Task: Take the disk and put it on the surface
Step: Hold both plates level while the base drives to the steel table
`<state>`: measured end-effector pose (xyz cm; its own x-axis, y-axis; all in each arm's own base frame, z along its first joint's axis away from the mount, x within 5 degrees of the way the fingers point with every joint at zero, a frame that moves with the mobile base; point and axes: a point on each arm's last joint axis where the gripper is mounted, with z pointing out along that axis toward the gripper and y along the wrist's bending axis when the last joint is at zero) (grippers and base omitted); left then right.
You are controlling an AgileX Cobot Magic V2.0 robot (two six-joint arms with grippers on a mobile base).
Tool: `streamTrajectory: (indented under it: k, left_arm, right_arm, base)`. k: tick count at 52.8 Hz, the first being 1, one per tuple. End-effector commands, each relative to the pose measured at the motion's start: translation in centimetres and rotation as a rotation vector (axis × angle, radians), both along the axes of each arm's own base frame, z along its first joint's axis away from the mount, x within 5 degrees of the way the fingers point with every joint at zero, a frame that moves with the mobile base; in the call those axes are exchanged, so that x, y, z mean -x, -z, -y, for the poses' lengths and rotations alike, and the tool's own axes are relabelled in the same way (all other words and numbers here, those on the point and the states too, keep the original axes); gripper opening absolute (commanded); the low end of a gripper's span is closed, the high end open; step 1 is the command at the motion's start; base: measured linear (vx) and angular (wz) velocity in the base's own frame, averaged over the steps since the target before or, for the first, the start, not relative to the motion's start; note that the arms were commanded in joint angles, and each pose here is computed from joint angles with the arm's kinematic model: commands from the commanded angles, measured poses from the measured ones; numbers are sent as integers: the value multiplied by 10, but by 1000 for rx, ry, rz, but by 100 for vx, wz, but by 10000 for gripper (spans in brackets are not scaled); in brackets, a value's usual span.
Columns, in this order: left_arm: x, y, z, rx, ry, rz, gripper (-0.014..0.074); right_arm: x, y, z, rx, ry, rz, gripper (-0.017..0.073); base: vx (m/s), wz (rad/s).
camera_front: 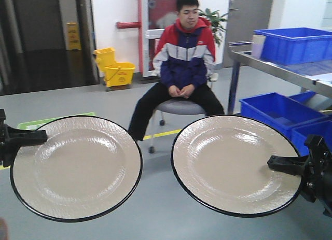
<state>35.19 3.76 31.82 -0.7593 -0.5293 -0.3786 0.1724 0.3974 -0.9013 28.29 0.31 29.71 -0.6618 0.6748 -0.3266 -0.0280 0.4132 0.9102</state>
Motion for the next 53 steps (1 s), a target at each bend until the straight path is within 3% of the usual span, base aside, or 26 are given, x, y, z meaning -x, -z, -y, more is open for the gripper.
streamTrajectory:
  k: [1,53]
  left_arm:
    - [11,-40,9,143,43,116,-8]
    - [11,-40,9,143,43,116,-8]
  right_arm:
    - [4,-30,-3,-108,-7,104,-9]
    - [4,-30,-3,-108,-7,104,-9]
  base:
    - [17,-36]
    - [28,-20]
